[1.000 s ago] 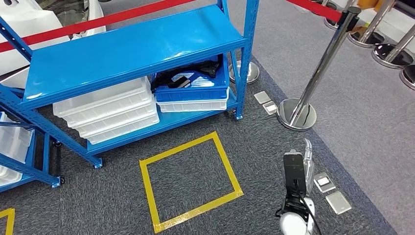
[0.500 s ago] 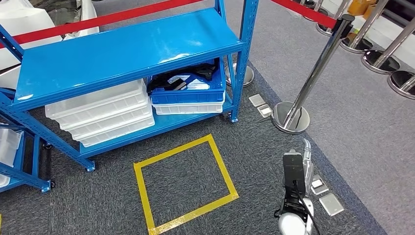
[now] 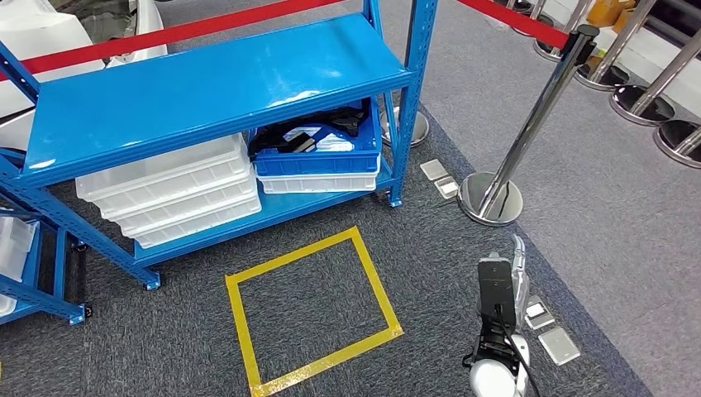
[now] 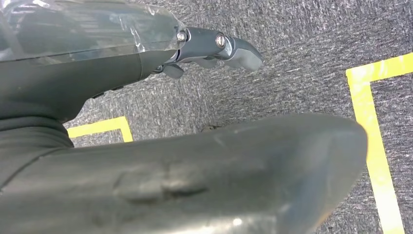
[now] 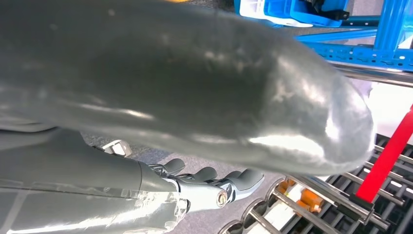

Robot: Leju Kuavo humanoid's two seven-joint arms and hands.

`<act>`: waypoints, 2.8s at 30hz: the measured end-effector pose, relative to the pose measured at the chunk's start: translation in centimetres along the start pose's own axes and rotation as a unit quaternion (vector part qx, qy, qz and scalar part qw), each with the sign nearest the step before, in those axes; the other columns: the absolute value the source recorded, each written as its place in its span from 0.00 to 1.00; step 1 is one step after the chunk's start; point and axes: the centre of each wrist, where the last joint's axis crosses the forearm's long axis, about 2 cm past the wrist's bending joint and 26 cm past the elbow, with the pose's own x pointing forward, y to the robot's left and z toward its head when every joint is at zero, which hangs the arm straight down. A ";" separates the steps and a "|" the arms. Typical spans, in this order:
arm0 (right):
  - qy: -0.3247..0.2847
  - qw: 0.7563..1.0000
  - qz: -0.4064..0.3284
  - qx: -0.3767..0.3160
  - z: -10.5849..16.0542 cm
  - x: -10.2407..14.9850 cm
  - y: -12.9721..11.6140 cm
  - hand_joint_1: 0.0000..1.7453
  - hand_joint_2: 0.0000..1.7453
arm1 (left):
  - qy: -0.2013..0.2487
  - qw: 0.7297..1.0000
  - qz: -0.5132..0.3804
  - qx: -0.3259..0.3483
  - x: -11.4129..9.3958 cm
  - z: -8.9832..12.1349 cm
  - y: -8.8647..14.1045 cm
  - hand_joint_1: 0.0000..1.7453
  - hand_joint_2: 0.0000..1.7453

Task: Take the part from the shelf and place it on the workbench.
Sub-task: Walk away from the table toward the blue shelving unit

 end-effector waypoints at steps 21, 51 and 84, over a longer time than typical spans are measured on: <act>0.003 1.000 0.000 0.000 0.1 0.0 0.0 0.00 0.00 | 0.000 1.000 -0.002 0.002 0.0 0.0 0.0 0.00 0.00; 0.007 1.000 -0.001 0.000 0.1 0.0 0.0 0.00 0.00 | 0.000 1.000 -0.004 0.003 0.0 0.0 0.0 0.00 0.00; 0.013 1.000 -0.005 0.000 0.2 -0.1 0.0 0.00 0.00 | 0.002 1.000 -0.009 0.006 -0.2 0.0 0.2 0.00 0.00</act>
